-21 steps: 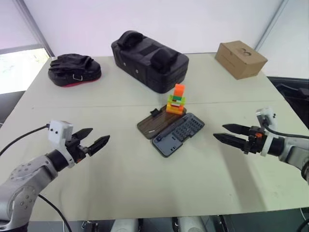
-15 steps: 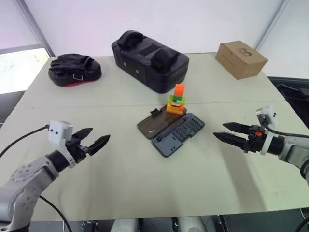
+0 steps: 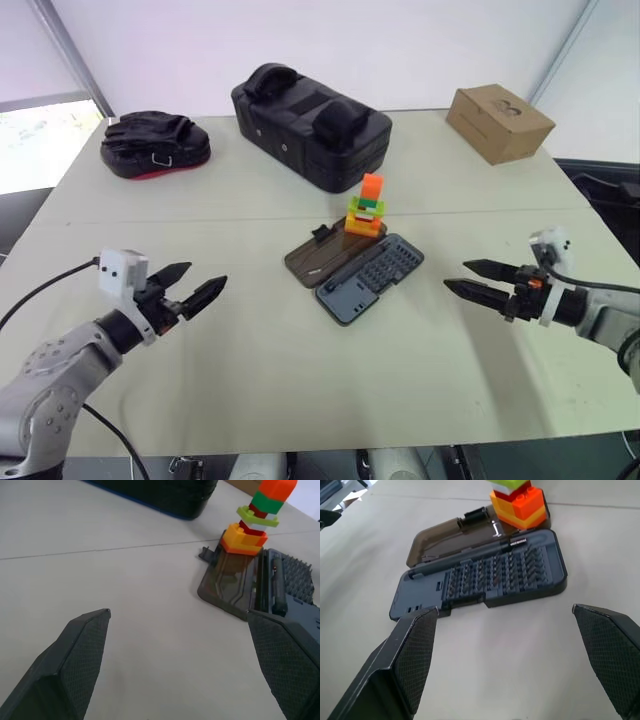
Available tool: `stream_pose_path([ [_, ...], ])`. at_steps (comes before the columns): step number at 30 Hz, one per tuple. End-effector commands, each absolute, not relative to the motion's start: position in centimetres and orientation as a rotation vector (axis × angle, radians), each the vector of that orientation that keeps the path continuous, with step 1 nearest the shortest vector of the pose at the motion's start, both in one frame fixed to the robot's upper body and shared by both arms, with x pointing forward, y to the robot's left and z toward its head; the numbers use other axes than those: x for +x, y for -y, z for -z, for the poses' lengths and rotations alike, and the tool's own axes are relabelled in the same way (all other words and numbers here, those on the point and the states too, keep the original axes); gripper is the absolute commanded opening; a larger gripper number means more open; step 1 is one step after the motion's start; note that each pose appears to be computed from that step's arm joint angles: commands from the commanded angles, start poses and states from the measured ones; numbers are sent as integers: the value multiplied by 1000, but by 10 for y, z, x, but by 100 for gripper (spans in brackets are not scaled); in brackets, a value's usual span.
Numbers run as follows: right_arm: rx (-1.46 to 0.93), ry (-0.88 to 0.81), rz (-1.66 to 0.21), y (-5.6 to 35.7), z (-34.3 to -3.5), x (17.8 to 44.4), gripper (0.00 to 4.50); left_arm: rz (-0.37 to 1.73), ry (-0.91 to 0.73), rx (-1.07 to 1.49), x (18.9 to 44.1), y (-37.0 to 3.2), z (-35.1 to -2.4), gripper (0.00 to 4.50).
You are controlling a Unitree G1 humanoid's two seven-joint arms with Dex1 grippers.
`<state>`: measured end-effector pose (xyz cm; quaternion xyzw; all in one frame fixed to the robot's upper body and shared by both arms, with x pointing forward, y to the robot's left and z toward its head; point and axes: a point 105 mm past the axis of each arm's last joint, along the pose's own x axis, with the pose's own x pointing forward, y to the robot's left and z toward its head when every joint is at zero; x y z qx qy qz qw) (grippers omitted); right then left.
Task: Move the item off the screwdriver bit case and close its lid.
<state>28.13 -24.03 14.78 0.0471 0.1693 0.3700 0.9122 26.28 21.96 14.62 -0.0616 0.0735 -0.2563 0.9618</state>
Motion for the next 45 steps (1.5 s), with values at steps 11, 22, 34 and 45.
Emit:
stream_pose_path([
  [11,47,-290,-751,242,-154,289,447,581,-61,-64,268,-217,-162,450],
  [22,-174,-165,-820,209,-164,365,447,956,-27,51,309,-181,-194,450],
  [34,-264,-151,-869,150,-142,424,447,995,-6,68,308,-169,-192,450],
  [45,-280,-149,-848,130,-140,438,447,933,-3,61,295,-172,-186,450],
])
